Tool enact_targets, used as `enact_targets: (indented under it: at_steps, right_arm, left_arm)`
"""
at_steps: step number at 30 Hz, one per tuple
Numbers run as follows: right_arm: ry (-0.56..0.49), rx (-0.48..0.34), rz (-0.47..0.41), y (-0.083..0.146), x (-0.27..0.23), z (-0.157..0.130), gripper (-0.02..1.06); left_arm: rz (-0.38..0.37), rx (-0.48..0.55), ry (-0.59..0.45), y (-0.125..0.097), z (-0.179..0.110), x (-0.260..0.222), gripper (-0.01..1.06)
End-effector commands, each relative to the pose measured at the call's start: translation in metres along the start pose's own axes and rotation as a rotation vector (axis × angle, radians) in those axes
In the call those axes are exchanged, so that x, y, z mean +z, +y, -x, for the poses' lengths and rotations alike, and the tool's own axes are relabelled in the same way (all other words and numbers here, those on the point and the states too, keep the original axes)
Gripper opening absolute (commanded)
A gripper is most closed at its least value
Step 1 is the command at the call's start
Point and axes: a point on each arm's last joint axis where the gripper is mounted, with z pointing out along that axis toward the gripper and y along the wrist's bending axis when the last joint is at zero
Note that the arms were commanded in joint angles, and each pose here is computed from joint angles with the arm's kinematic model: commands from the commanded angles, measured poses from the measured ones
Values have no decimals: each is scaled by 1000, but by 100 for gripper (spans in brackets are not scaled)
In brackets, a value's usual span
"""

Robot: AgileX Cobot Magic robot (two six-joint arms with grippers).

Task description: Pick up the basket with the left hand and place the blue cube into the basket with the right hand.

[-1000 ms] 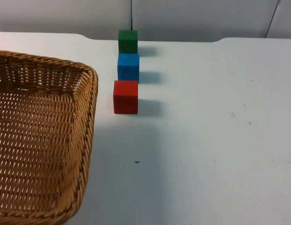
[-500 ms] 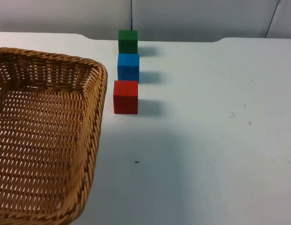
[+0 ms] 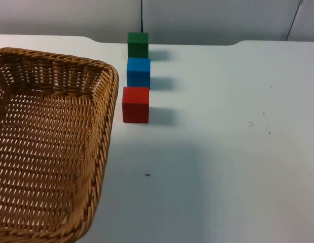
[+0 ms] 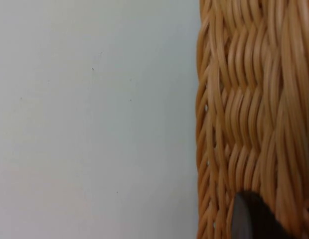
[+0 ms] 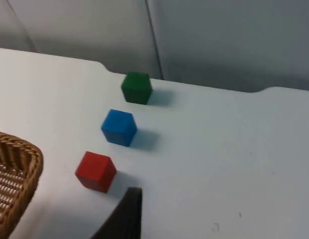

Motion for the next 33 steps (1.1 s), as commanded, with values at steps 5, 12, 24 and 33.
enact_targets:
  at_steps: [5, 12, 24, 33]
  right_arm:
    - [79, -98, 179, 49, 99, 43, 104]
    - [152, 23, 187, 87, 181, 41, 104]
    - [312, 131, 89, 134, 319, 8, 100]
    - [353, 166, 4, 137, 366, 2, 99]
  left_arm:
    - [-24, -3, -28, -2, 3, -3, 0]
    - [-21, -1, -31, -2, 4, -3, 0]
    - [-18, -2, -37, -2, 4, -3, 0]
    - [-18, -1, -35, -2, 4, -3, 0]
